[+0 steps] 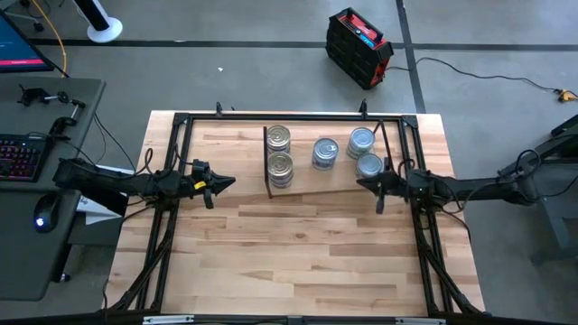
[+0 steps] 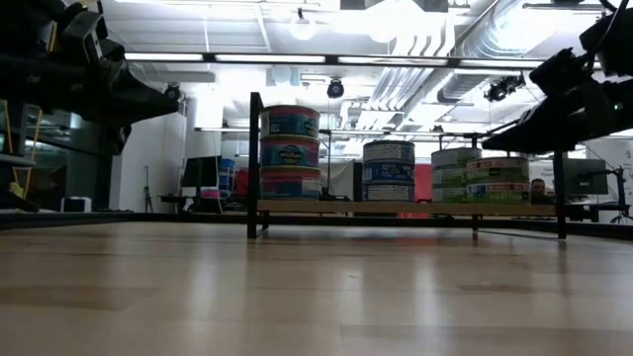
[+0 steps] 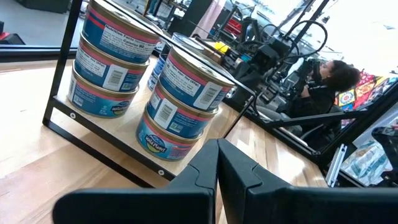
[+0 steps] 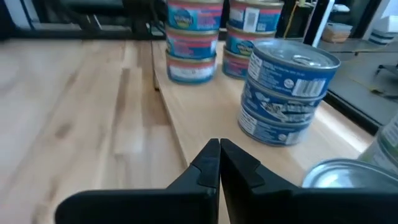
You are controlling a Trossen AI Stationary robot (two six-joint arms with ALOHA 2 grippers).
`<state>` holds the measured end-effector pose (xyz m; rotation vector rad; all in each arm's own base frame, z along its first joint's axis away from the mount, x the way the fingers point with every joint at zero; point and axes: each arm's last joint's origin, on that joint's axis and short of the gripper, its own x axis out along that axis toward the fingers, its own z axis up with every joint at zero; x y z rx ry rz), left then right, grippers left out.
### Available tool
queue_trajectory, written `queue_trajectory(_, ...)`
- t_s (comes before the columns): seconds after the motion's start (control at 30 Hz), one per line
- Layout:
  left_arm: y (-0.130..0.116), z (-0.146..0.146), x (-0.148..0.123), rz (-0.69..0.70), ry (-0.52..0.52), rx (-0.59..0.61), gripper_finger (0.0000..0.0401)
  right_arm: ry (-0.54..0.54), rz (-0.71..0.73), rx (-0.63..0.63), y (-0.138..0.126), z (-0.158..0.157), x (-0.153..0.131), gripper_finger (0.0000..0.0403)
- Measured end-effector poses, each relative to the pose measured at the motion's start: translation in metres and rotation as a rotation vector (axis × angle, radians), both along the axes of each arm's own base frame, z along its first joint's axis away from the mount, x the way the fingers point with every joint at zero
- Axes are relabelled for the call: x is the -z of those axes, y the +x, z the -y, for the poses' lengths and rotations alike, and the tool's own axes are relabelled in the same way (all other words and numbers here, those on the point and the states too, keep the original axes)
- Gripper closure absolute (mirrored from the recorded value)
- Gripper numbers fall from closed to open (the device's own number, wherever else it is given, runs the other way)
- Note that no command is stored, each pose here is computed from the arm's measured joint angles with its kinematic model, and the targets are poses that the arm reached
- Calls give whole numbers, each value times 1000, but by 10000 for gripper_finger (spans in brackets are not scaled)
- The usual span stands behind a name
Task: Stack canned seafood by type on shelf
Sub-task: Return to Home Position
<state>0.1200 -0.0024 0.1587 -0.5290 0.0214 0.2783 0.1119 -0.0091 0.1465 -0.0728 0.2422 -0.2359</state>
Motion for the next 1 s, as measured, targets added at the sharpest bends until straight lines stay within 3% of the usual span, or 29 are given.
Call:
queue_trajectory(0.1,0,0,0,0,0,0,400,97,65,3,-2,-2,-4,403)
queue_trajectory(0.27,0,0,0,0,0,0,400,372,222,17,-6,-3,-12,403)
queue_trajectory(0.6,0,0,0,0,1,0,400,686,445,53,-16,1,-25,403)
queue_trajectory(1.0,0,0,0,0,1,0,400,726,436,34,-15,0,-24,403)
